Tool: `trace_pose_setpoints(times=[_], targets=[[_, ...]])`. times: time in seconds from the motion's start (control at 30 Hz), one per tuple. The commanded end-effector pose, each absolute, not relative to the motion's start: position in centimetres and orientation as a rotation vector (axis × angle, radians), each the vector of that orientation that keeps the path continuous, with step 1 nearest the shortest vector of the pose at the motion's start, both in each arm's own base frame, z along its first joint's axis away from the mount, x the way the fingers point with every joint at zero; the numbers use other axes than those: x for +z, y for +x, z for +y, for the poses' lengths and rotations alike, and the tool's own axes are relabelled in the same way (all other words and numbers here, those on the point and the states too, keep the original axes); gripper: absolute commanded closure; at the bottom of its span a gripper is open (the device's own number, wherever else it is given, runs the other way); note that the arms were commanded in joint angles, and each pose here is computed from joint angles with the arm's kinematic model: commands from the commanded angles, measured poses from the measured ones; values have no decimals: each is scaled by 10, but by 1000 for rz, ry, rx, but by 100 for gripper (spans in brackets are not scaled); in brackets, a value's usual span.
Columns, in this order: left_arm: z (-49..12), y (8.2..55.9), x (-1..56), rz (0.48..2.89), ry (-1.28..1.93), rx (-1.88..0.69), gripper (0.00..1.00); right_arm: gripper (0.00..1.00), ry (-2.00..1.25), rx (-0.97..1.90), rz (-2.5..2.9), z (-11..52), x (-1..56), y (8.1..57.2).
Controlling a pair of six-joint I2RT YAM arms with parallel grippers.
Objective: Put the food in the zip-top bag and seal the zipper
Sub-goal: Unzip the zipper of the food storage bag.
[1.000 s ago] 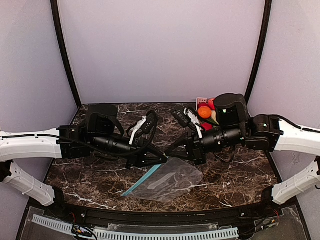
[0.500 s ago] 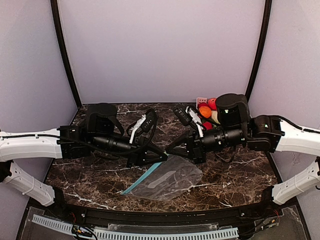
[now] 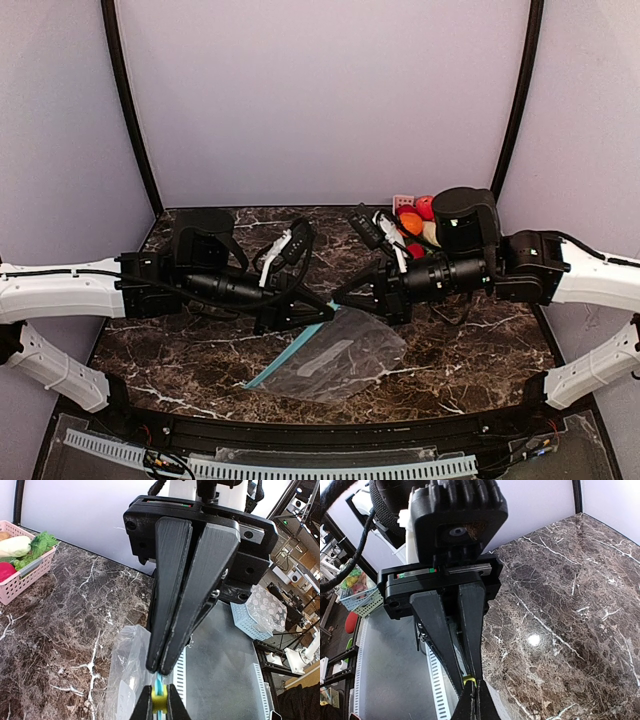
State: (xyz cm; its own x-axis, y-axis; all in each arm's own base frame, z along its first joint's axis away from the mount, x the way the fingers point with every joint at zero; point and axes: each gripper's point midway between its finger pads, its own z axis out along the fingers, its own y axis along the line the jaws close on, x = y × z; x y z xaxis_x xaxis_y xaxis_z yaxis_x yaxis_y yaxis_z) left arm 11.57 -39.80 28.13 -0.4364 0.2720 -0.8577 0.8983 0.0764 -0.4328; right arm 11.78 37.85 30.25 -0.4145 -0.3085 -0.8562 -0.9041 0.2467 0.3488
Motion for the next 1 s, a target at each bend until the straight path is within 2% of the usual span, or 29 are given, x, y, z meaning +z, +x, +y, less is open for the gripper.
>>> trace_pose_setpoints(times=[0.0, 0.97], targets=[[-392, 110, 276, 1792, 1174, -1394, 99, 100, -1029, 1100, 1870, 369, 306, 130], [-393, 109, 271, 1805, 1182, -1399, 99, 100, -922, 1002, 1910, 365, 301, 150]])
